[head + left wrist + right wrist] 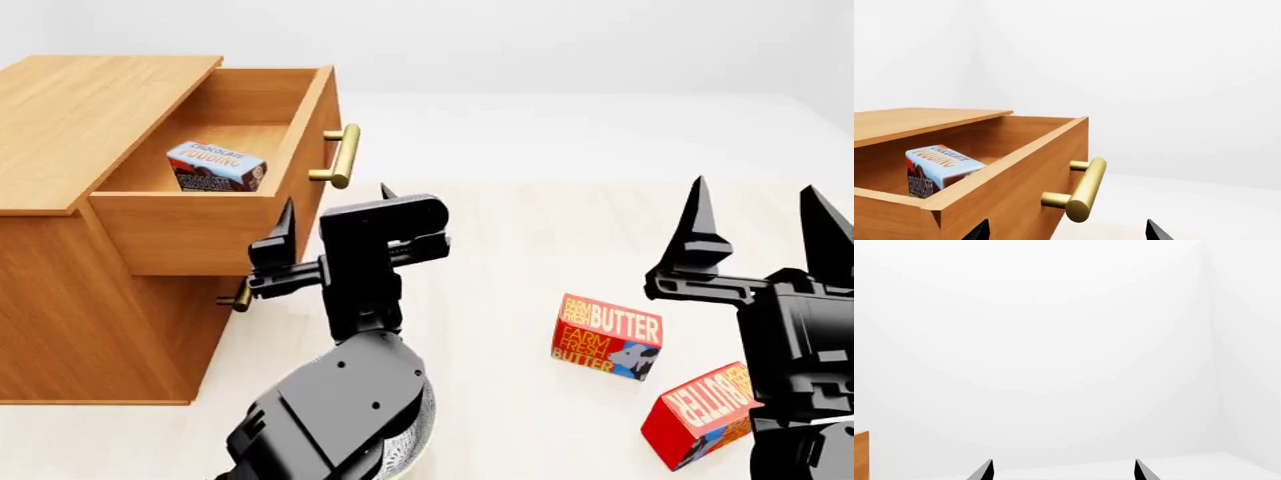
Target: Put the chocolate pudding in the top drawer of the cabinet and close it.
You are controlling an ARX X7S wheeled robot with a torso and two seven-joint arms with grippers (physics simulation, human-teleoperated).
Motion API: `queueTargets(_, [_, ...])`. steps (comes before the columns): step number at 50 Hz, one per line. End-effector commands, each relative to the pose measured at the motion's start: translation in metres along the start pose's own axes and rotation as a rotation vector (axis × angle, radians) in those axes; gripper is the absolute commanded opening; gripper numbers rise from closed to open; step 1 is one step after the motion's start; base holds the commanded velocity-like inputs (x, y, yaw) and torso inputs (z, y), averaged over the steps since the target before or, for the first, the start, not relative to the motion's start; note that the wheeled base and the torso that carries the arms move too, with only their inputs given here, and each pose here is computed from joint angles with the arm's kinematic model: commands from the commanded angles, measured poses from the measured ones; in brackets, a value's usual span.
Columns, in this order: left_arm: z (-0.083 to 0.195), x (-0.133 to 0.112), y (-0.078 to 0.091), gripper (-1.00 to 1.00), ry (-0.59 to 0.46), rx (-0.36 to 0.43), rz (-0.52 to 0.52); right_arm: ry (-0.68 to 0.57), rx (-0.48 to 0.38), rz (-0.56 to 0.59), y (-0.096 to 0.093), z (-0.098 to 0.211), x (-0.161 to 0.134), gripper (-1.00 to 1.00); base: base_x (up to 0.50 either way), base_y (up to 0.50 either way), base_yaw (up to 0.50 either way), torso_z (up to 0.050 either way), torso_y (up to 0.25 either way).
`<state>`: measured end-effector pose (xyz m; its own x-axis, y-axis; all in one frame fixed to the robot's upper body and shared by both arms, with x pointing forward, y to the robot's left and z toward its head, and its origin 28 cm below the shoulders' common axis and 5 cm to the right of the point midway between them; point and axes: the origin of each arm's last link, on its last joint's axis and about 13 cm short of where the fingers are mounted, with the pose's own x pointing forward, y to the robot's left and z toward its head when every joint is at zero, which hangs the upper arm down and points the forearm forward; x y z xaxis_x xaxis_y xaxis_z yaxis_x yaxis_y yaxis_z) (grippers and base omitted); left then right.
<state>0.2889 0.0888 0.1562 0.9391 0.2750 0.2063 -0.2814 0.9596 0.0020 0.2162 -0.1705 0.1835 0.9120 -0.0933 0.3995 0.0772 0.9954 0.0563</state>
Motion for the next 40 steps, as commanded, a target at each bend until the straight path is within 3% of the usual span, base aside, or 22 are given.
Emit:
queueTargets(1, [0.001, 0.007, 0.004, 1.0, -0.009, 0.012, 0.043, 0.001, 0.0, 0.001, 0.0, 0.0, 0.0, 1.0, 0.0, 0.0, 0.0, 0.0, 0.0])
queueTargets(40, [0.003, 0.028, 0.016, 1.0, 0.028, 0.024, 0.153, 0.004, -0.004, 0.003, 0.0, -0.001, 0.001, 1.0, 0.0, 0.0, 0.0, 0.0, 0.0])
